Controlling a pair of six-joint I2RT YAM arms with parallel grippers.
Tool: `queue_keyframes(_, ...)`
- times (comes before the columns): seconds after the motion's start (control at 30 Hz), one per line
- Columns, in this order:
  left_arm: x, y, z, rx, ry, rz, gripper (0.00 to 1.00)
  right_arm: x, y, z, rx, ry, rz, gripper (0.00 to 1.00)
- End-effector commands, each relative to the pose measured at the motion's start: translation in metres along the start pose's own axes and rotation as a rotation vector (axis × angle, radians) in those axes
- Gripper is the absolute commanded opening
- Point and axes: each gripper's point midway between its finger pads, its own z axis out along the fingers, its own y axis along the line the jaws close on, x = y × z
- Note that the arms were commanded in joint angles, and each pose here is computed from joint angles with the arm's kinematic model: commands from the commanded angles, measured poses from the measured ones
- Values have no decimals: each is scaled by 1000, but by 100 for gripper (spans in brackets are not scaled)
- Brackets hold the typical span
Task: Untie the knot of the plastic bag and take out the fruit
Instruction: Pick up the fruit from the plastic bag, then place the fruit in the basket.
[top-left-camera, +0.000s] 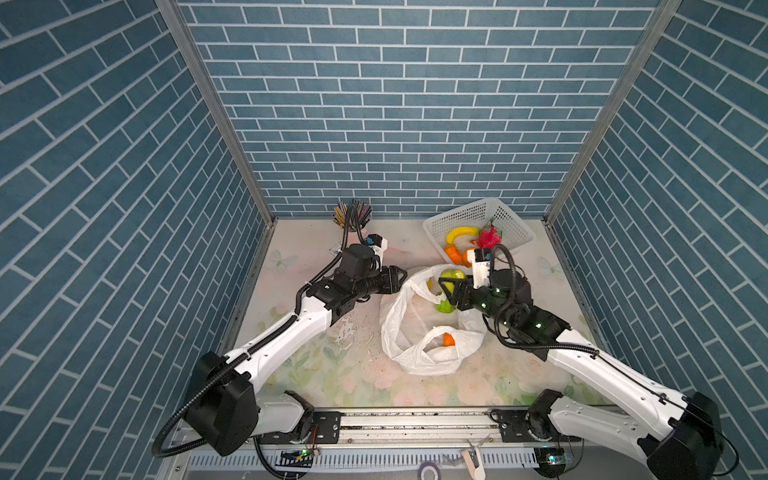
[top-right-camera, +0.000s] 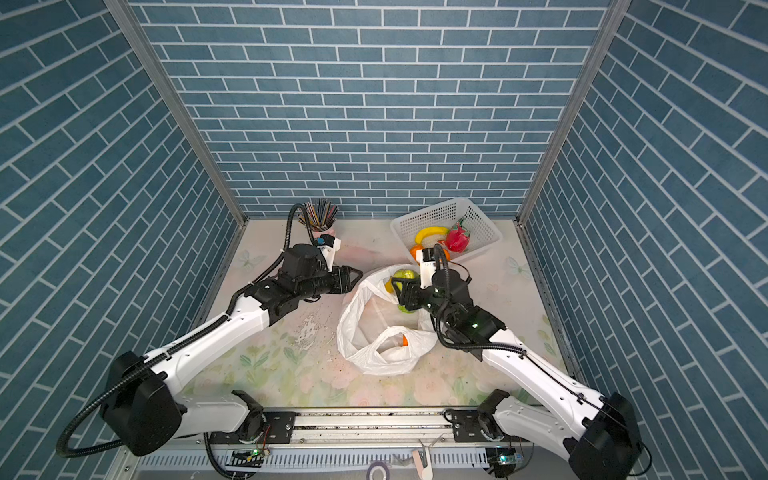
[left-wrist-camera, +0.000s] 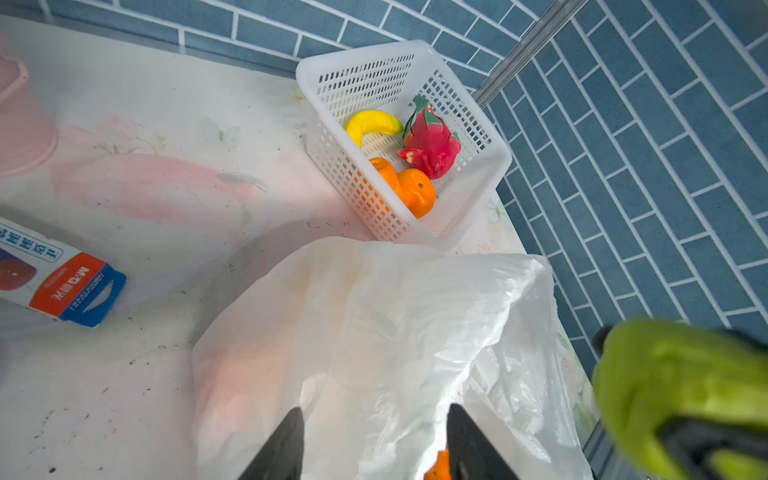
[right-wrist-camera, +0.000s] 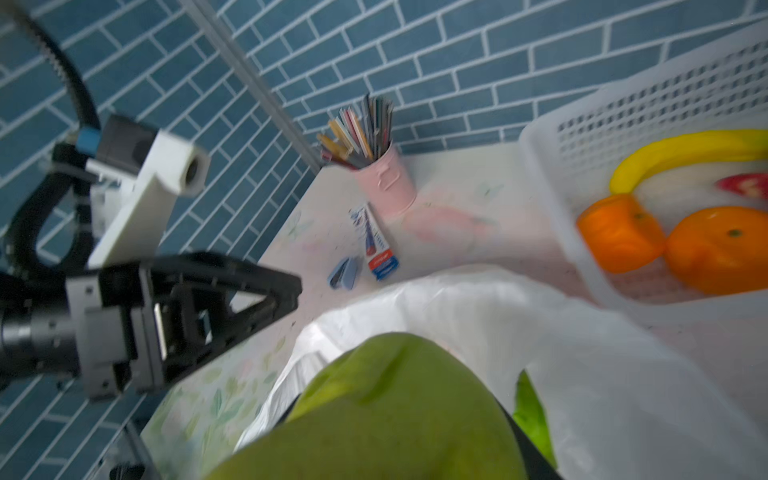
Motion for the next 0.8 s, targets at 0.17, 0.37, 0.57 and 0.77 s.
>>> queue_keyframes(0.17,3,-1,-10,14,-14,2,67,-84,-68,9,119,-146,105,53)
queue_keyframes(0.37,0,-14,-14,69,-9,20,81,-104,-129,47,197,-97,137,53)
queue_keyframes(0.57,-7,-31,-9,120,-8,44,88,-109,-185,92,261,-36,155,52)
queue_keyframes(0.77,-29,-52,18,148,9,82,88,-106,-225,144,294,24,145,53)
